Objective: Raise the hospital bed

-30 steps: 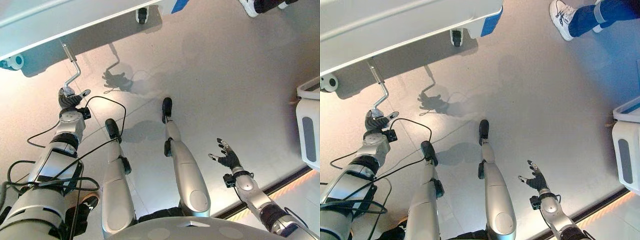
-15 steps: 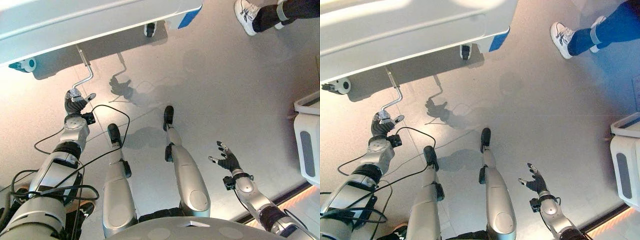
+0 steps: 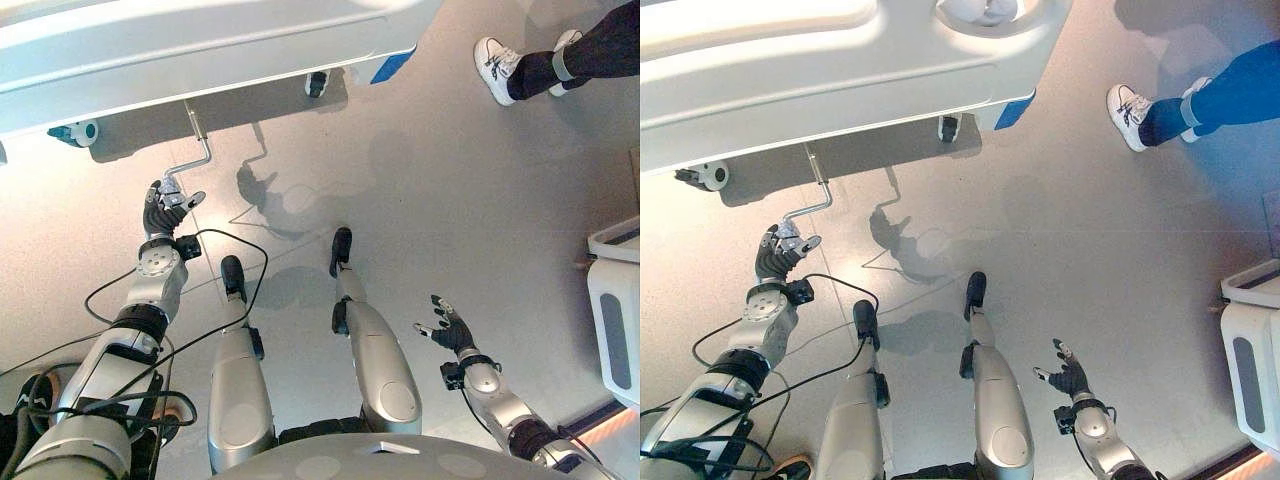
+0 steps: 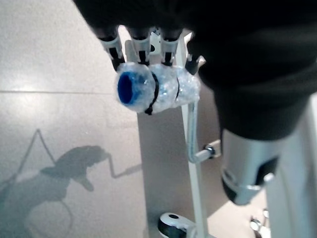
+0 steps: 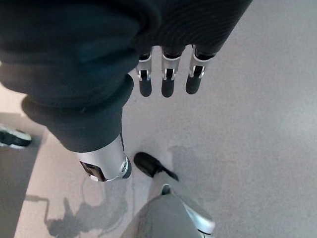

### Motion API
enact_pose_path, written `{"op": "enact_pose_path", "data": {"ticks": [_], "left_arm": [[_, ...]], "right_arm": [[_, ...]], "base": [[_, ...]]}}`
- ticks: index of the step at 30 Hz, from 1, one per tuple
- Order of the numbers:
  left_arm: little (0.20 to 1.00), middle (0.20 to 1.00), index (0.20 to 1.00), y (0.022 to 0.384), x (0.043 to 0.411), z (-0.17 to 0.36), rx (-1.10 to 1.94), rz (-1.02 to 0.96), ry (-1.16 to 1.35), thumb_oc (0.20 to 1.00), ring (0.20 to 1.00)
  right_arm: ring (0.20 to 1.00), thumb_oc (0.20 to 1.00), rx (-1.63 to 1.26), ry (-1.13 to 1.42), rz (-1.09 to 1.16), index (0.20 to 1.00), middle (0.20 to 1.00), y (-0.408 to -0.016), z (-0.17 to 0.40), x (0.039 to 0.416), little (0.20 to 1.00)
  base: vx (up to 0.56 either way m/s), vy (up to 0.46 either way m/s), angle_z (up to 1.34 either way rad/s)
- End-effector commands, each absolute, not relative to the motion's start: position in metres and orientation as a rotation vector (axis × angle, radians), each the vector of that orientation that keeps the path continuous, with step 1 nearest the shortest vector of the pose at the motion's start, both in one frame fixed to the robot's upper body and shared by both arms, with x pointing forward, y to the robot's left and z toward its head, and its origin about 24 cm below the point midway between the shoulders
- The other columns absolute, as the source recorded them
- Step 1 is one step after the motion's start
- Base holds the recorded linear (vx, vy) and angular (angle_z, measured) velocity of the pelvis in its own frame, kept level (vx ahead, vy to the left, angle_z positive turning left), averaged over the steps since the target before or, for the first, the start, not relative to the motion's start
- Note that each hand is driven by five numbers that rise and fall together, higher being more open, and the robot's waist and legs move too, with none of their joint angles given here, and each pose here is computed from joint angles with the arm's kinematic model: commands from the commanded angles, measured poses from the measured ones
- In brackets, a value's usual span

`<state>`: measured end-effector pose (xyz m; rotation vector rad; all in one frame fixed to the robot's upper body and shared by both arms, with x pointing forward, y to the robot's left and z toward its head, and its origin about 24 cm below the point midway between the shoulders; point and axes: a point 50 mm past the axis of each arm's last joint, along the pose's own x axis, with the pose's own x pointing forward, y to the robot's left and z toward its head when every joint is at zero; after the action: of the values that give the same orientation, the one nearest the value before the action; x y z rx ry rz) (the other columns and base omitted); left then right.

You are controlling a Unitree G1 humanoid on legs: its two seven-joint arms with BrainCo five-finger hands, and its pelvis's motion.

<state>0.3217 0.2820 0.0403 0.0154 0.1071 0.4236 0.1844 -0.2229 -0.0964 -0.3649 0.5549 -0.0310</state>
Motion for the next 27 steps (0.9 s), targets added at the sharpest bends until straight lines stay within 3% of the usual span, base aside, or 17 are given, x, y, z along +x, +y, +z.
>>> {"op": "enact_pose_path", "data": {"ticks": [1,10,27], "left_arm": [[1.0,1.0,1.0,0.248,0.322,0.028,-0.065,0.299,0.104,1.0,1.0],[1.0,1.0,1.0,0.244,0.3,-0.003,-0.08,0.29,0.2,1.0,1.0],[1.0,1.0,1.0,0.249,0.225,-0.086,-0.087,0.377,0.549,1.0,1.0]], "right_arm": [[1.0,1.0,-0.389,0.577,-0.06,1.0,1.0,-0.236,-0.097,0.176,1.0],[1.0,1.0,-0.379,0.638,-0.086,1.0,1.0,-0.238,-0.106,0.165,1.0],[1.0,1.0,-0.346,0.77,-0.106,1.0,1.0,-0.233,-0.127,0.14,1.0]], "base": [[-0.03,0.018,0.11],[0.03,0.017,0.04],[0.05,0.019,0.02]]}}
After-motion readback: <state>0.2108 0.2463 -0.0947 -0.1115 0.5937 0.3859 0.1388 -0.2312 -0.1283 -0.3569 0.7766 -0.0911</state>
